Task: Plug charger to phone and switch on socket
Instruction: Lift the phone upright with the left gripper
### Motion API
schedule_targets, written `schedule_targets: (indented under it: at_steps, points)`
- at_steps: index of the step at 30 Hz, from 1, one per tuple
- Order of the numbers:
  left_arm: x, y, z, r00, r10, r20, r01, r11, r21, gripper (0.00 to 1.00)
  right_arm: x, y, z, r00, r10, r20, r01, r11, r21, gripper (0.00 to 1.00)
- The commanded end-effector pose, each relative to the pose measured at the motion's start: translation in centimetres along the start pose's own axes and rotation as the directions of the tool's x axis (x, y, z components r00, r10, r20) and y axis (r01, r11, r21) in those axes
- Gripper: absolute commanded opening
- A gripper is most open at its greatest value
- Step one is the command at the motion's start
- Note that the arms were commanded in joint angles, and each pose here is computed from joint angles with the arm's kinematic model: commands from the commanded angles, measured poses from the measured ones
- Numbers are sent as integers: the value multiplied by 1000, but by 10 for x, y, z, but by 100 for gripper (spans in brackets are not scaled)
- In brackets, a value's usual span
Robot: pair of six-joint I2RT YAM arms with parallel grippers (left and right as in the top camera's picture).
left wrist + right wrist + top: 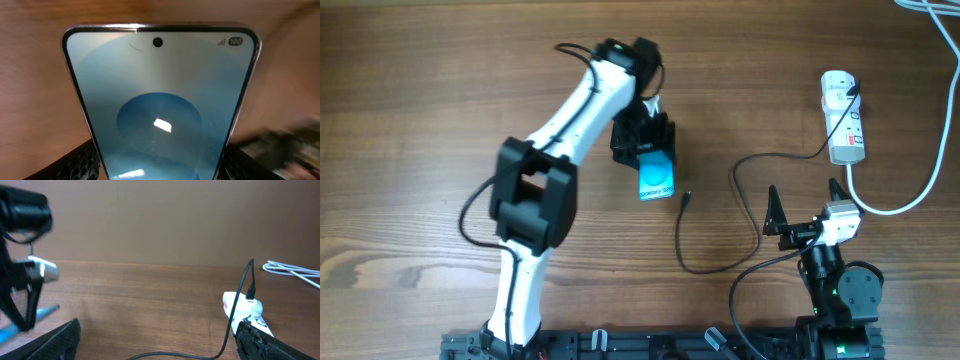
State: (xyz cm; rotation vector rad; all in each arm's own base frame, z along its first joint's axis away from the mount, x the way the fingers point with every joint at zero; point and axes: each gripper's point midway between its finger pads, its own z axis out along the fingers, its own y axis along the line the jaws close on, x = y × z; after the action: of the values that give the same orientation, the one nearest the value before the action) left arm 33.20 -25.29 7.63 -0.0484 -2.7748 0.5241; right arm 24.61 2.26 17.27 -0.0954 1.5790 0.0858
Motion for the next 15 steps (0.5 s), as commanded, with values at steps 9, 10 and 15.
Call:
schedule_targets:
  at_steps: [9, 10, 15]
  points:
    - [21, -58, -186, 963, -53, -263, 259, 440, 860, 71, -2, -3, 0, 1000, -17, 8, 17, 1000, 14, 100]
    - [21, -59, -194, 963, -44, -267, 262, 404, 876, 70, -2, -3, 0, 1000, -18, 8, 18, 1000, 14, 100]
    - [22, -55, -198, 928, -94, -361, 368, 381, 848, 68, -2, -3, 0, 1000, -17, 8, 17, 1000, 14, 100]
